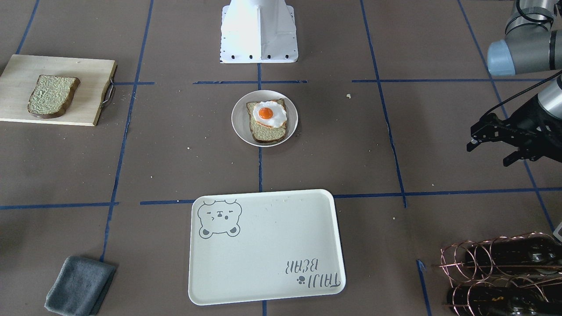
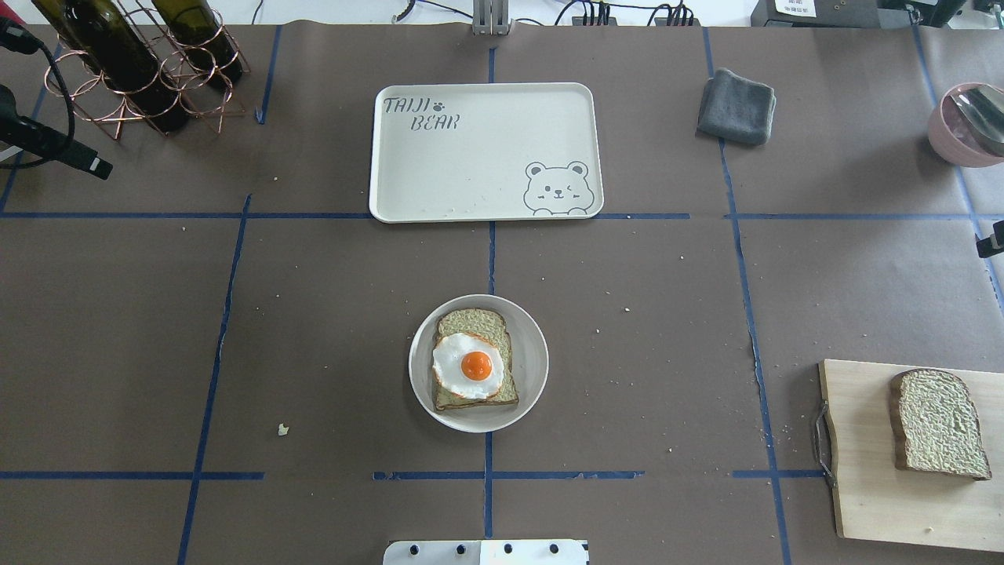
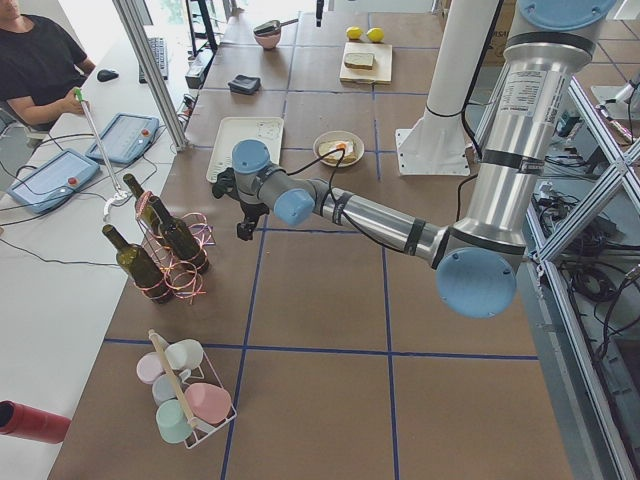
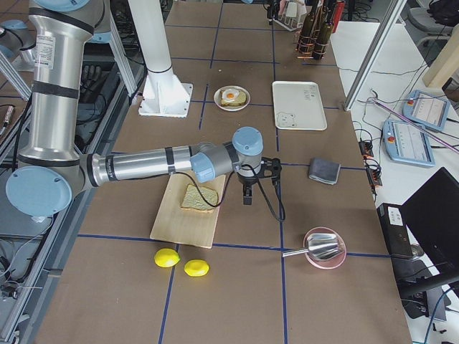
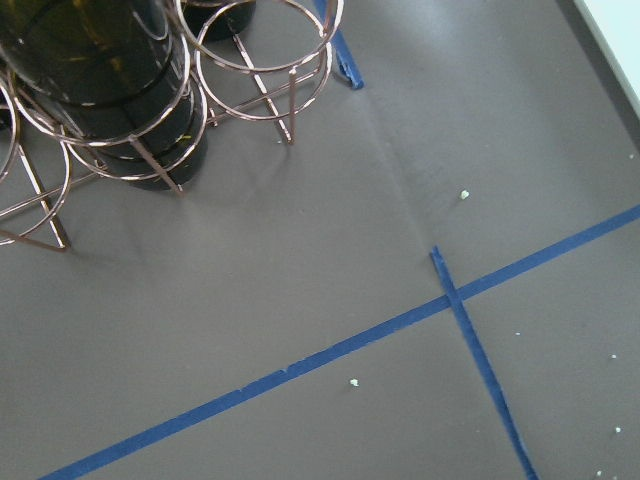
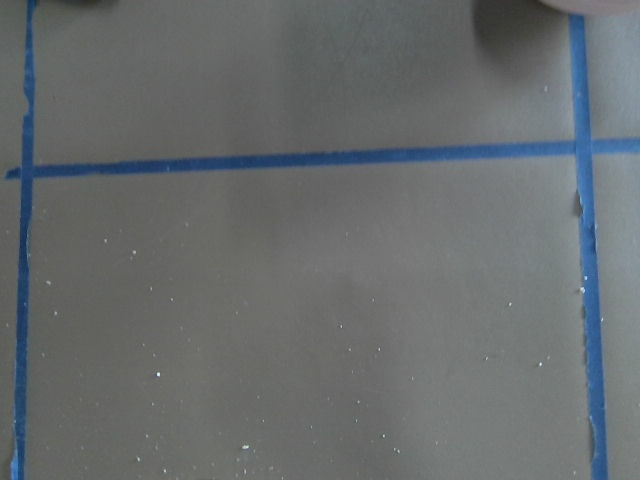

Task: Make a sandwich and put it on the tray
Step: 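Lower the right gripper onto the bread slice while the left arm moves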

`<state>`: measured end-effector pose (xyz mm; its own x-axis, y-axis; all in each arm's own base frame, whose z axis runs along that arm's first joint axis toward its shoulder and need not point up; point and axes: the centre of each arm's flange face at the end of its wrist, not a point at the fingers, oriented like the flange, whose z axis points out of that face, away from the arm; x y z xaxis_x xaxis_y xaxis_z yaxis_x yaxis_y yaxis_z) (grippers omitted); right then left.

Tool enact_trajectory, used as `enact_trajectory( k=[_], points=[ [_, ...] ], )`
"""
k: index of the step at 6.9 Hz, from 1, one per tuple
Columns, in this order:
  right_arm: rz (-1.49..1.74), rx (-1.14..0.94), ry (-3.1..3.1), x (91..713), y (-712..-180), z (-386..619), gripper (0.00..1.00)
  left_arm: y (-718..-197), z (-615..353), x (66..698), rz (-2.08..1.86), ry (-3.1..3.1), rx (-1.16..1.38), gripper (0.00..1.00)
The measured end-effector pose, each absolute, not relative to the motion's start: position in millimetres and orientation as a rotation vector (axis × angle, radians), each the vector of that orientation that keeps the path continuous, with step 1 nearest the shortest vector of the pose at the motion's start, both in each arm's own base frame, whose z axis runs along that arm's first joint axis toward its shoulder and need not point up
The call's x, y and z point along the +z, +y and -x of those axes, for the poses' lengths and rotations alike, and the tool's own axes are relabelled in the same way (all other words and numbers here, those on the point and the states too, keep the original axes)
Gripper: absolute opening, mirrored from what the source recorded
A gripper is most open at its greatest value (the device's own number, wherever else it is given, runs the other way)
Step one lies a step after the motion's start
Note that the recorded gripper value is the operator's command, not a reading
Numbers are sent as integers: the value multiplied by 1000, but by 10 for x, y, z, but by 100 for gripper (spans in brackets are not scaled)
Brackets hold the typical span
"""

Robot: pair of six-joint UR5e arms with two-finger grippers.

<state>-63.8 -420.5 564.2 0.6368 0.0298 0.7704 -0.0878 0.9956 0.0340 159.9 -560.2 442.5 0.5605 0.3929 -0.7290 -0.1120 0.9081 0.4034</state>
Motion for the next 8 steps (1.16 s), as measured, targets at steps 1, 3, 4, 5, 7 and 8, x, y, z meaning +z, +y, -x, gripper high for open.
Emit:
enact_trajectory(
  k=[1, 3, 4, 5, 7, 8],
  points=[
    [-73, 77, -896, 5759, -3908, 763, 100, -5546, -1686, 4317, -331, 945, 306, 100],
    [-38, 90, -896, 5921, -3480, 1069, 100, -5475, -1850, 4206, -340, 967, 292, 100],
    [-29, 92, -892, 6007, -3231, 1193, 100, -5415, -2035, 4145, -344, 983, 248, 100],
    [-29, 94, -886, 6099, -2975, 1259, 100, -5338, -2253, 4074, -343, 1004, 208, 100],
    [-4, 85, -866, 6280, -2720, 1303, 98, -5263, -2512, 3946, -324, 1036, 168, 100],
    [8, 79, -856, 6412, -2659, 1314, 98, -5258, -2552, 3914, -323, 1040, 160, 100]
  ],
)
